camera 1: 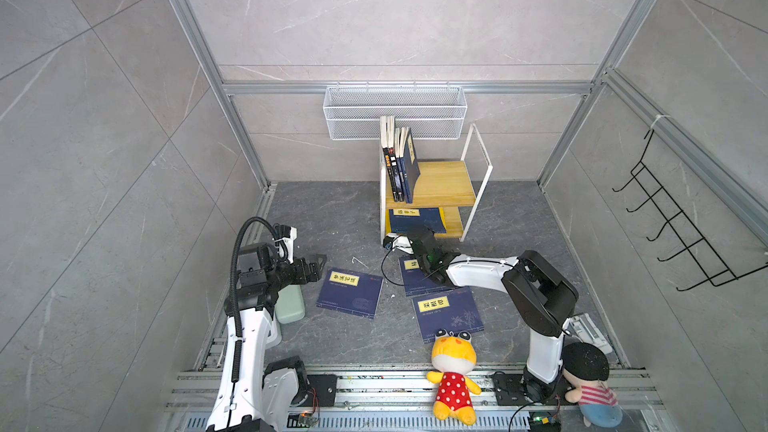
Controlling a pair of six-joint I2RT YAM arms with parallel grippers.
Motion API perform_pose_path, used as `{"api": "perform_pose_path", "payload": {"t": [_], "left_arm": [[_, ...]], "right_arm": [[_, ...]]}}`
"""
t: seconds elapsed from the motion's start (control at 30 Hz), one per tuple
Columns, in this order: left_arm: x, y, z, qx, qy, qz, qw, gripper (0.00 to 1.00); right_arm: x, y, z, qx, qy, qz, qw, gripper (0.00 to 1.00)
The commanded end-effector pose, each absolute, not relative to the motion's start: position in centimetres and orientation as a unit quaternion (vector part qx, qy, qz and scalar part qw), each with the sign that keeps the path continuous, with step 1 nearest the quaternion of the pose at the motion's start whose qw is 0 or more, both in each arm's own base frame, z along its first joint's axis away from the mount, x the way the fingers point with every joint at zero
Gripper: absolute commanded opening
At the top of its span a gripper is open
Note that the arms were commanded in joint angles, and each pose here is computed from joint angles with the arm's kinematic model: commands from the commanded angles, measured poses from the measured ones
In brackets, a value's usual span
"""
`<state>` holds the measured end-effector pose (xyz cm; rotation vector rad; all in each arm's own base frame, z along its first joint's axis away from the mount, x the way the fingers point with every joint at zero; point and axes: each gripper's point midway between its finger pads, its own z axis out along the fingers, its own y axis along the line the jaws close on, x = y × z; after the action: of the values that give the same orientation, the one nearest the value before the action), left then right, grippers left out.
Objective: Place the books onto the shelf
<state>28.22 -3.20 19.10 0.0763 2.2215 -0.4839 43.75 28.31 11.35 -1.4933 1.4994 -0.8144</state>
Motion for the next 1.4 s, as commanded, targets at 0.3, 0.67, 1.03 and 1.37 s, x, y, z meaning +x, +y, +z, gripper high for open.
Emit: {"api": "perform_pose_path", "payload": {"t": [0.3,0.67,1.03,1.37], "left_arm": [[28.8,-3.1,20.2,0.041,0.878,-0.191,0.438,1.00],[29.1,-2.7,20.3,0.034,0.882,-0.183,0.432,1.00],[29.1,-2.7,20.1,0.037,0.880,-0.186,0.436,1.00],[29.1,-2.7,20.0,0.036,0.882,-0.188,0.432,1.00]], "right_arm": [[43.8,28.9,10.0,-0.625,0.647,-0.213,0.381,0.12],[43.2,28.8,10.2,-0.649,0.645,-0.203,0.348,0.51],[42.9,28.3,11.0,-0.646,0.665,-0.152,0.343,0.58],[43.7,28.3,9.4,-0.647,0.677,-0.134,0.322,0.57]]}}
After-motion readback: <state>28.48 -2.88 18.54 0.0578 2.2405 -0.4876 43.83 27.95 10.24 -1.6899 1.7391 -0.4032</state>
